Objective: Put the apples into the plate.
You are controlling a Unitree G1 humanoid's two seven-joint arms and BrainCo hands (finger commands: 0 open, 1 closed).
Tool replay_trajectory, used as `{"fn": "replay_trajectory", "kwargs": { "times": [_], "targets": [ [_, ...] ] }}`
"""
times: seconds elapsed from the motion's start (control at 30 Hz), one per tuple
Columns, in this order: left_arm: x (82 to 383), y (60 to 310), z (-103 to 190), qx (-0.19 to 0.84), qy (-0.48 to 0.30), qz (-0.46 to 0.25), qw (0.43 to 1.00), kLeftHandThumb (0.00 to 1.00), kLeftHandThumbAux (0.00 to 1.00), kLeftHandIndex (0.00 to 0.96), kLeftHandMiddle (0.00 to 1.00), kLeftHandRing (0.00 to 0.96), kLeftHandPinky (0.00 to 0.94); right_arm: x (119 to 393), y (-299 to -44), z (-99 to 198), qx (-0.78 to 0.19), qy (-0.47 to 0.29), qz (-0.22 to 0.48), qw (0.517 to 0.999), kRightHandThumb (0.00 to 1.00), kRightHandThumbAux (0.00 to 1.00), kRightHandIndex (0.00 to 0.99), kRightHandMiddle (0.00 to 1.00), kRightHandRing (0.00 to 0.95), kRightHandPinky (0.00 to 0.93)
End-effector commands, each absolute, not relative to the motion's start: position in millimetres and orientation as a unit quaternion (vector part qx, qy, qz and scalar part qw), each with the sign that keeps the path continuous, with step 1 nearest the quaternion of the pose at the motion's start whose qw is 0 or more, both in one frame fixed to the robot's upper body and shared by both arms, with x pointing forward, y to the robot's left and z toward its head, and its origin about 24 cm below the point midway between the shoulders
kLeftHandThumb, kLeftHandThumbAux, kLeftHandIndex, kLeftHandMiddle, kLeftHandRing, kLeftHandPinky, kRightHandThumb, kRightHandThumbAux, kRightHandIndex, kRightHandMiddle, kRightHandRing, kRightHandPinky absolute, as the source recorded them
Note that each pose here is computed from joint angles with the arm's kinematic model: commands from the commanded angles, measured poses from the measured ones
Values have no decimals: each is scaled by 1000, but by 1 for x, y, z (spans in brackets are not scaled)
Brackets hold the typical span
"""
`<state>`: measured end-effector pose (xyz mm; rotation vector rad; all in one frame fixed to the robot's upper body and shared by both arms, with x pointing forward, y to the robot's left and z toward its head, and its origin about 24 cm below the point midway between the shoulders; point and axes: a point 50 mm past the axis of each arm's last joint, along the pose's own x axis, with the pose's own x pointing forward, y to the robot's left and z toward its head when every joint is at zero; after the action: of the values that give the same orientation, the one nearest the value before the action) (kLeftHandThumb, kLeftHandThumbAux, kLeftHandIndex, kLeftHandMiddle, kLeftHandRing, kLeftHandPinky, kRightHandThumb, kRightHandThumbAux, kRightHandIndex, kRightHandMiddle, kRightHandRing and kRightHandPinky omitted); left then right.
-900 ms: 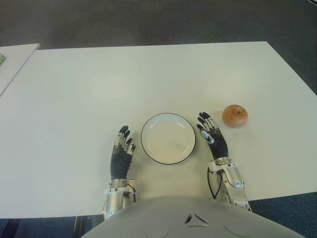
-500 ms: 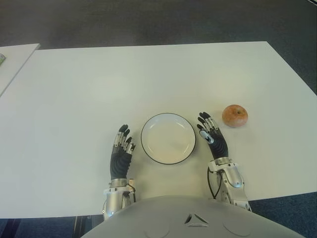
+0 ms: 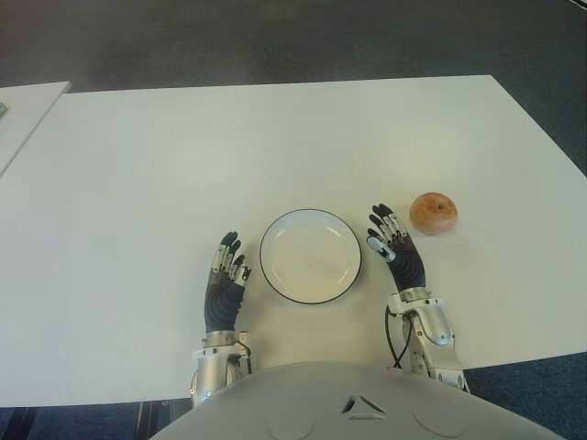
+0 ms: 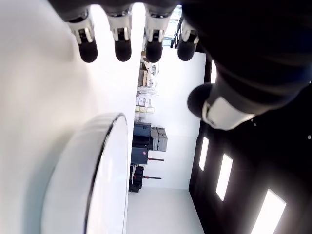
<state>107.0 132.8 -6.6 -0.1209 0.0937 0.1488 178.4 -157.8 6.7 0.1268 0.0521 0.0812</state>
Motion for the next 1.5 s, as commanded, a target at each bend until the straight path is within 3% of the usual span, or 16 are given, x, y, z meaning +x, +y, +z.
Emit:
{"fn": "replay_trajectory", "kwargs": {
  "times": [0.03,0.57,0.73,0.9,1.13,1.23,1.37,1.5],
  "targets": [
    [111,126,-8,-67,55,76,993,194,594,19,33,24,12,190,-157,17,83,9,41,996,189,591,42,38,6,29],
    [116,122,-7,-77,52,79,993,209,584,23,34,25,5,223,-153,61,56,-66,62,994,219,590,47,28,0,5],
    [117,121,-6,-75,50,79,993,213,590,26,39,29,11,239,-155,71,-14,-111,51,992,229,575,57,15,0,1],
    [118,120,-5,-78,47,78,993,220,603,32,45,37,35,249,-157,81,-124,-171,38,977,345,574,66,13,2,50],
    [122,118,-6,-91,50,77,992,236,599,29,43,35,17,278,-169,110,-343,-261,56,901,408,517,88,31,12,34],
    [122,118,-6,-91,54,77,991,233,600,24,37,30,7,293,-177,121,-465,-260,72,843,403,490,79,19,4,10],
    [123,117,-6,-91,53,78,991,231,602,26,37,28,3,302,-182,127,-555,-255,84,787,391,475,64,6,1,2],
    [122,117,-4,-92,50,78,991,230,591,33,39,25,0,321,-199,131,-673,-220,100,699,363,456,36,1,0,0]
  ]
}}
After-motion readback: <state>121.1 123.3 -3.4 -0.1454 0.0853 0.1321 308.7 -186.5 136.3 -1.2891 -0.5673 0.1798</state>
